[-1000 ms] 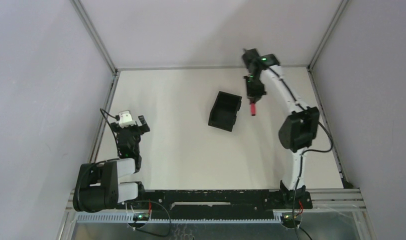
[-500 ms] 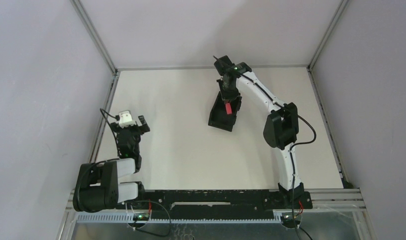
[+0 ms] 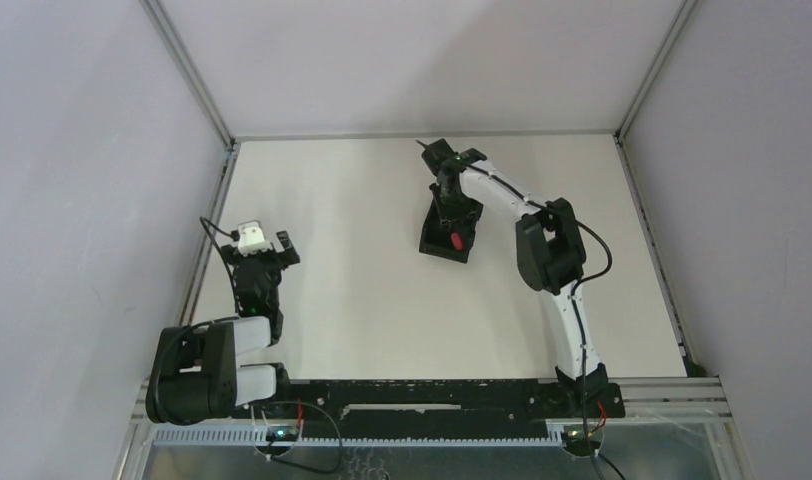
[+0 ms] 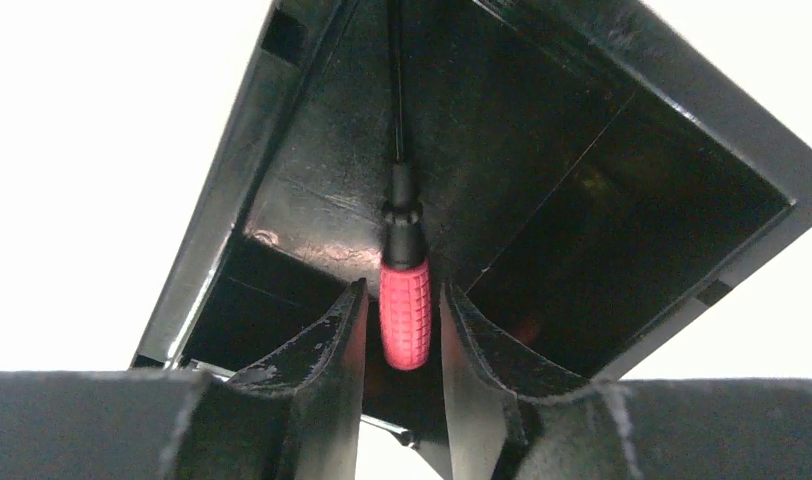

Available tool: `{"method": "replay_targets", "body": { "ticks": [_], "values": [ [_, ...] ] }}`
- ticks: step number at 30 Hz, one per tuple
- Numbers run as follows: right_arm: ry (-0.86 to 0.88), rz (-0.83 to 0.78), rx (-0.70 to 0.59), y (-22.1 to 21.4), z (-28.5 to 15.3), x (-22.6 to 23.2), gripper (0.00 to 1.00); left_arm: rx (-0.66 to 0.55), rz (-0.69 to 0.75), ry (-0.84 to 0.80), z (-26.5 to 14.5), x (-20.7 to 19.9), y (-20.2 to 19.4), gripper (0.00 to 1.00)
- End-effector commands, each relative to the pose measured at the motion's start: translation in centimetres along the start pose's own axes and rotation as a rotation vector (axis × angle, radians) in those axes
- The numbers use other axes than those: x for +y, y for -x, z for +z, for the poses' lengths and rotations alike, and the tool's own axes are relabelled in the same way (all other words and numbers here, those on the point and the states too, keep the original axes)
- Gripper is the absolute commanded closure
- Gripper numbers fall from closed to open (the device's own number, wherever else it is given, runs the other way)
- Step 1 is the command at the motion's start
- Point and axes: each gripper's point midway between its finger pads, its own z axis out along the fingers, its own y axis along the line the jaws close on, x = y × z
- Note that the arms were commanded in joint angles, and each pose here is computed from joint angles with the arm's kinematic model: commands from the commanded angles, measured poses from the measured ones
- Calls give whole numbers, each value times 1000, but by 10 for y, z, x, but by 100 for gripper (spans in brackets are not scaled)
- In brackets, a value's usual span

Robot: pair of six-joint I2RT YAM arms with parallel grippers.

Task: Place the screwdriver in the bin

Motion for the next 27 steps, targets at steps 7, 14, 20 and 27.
{"method": "replay_targets", "body": {
  "ticks": [7, 14, 20, 27],
  "values": [
    [51, 29, -306, 50, -98, 2, 54, -79, 3, -6, 10, -4, 28, 0],
    [88, 12, -550, 52, -182, -14, 0, -78, 3, -5, 10, -4, 28, 0],
    [157, 4, -795, 26, -233, -29, 0, -79, 3, -5, 10, -4, 28, 0],
    [217, 78, -950, -16, -236, -46, 0, -80, 3, -5, 10, -4, 28, 0]
  ]
}}
